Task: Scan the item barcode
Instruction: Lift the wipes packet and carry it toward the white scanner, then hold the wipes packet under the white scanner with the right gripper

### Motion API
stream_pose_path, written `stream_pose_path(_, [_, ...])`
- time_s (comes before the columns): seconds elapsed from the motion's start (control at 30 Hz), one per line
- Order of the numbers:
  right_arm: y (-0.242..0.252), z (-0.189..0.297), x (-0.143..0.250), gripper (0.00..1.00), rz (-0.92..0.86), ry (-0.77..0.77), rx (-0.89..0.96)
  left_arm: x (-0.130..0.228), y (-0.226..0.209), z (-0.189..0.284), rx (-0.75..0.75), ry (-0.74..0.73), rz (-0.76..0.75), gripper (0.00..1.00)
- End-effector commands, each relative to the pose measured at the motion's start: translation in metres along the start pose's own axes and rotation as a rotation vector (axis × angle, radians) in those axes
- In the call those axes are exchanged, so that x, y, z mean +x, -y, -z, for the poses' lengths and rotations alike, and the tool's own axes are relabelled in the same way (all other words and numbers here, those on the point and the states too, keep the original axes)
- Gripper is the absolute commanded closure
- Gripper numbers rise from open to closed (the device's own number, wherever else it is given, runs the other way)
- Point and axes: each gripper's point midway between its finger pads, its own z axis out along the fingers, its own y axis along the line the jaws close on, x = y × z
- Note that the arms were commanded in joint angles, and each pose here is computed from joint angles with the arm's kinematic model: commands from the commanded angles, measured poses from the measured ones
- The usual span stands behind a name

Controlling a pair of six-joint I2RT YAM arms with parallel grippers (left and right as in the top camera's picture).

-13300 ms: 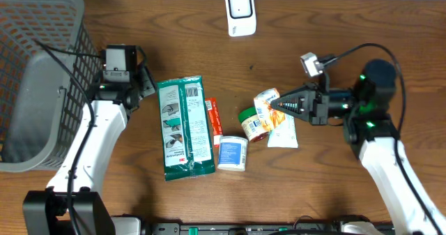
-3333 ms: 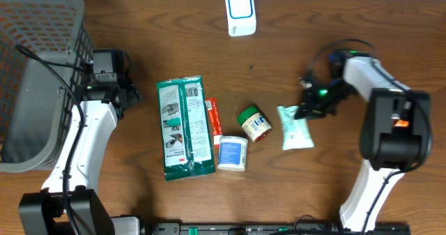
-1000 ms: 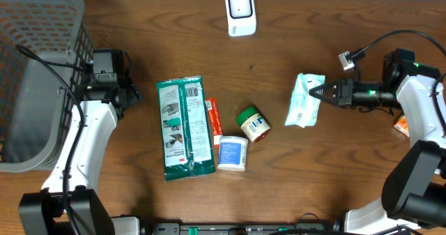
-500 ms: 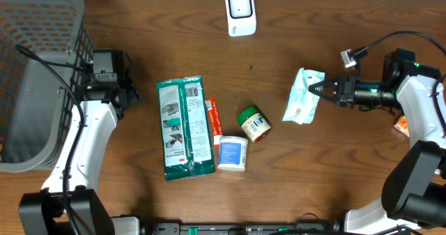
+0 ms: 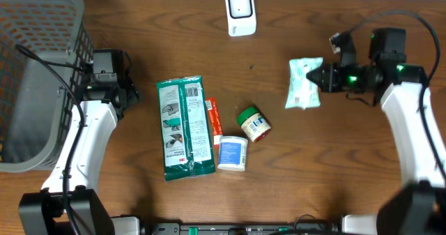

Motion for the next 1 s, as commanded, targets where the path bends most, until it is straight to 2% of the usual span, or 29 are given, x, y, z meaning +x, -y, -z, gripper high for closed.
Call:
stream_pose_path(0.0, [-0.019,0.030,-0.037,0.99,0.091,0.180,0.223,0.005,-0.004,-0.005,-0.022,-0.013,0.002,0.14])
stream_pose_path(0.17, [-0.080,0.033,-0.065,0.99,0.288,0.316,0.111,0.005,-0.004,-0.005,-0.022,-0.013,0.002,0.14])
stream_pose_path(0.3, [-0.099,0.029,-0.069,0.99,0.277,0.344,0.160,0.005,-0.004,-0.005,-0.022,-0.013,0.002,0.14])
stream_pose_path(0.37, [-0.102,0.033,-0.075,0.99,0.326,0.382,0.292,0.005,-0.004,-0.005,-0.022,-0.013,0.002,0.14])
stream_pose_path(0.47, [-0.118,0.043,-0.085,0.99,0.493,0.437,0.490,0.005,-0.004,-0.005,-0.022,-0.013,0.002,0.14])
stream_pose_path(0.57, [-0.149,0.050,-0.089,0.99,0.661,0.458,0.585,0.005,-0.004,-0.005,-0.022,-0.013,0.002,0.14])
stream_pose_path(0.8, [-0.170,0.088,-0.114,0.99,0.782,0.481,0.994,0.005,-0.004,-0.005,-0.022,-0.013,0.002,0.14])
stream_pose_path(0.97, [-0.202,0.082,-0.144,0.99,0.907,0.432,1.203,0.005,-0.004,-0.005,-0.022,-0.013,0.002,0.14])
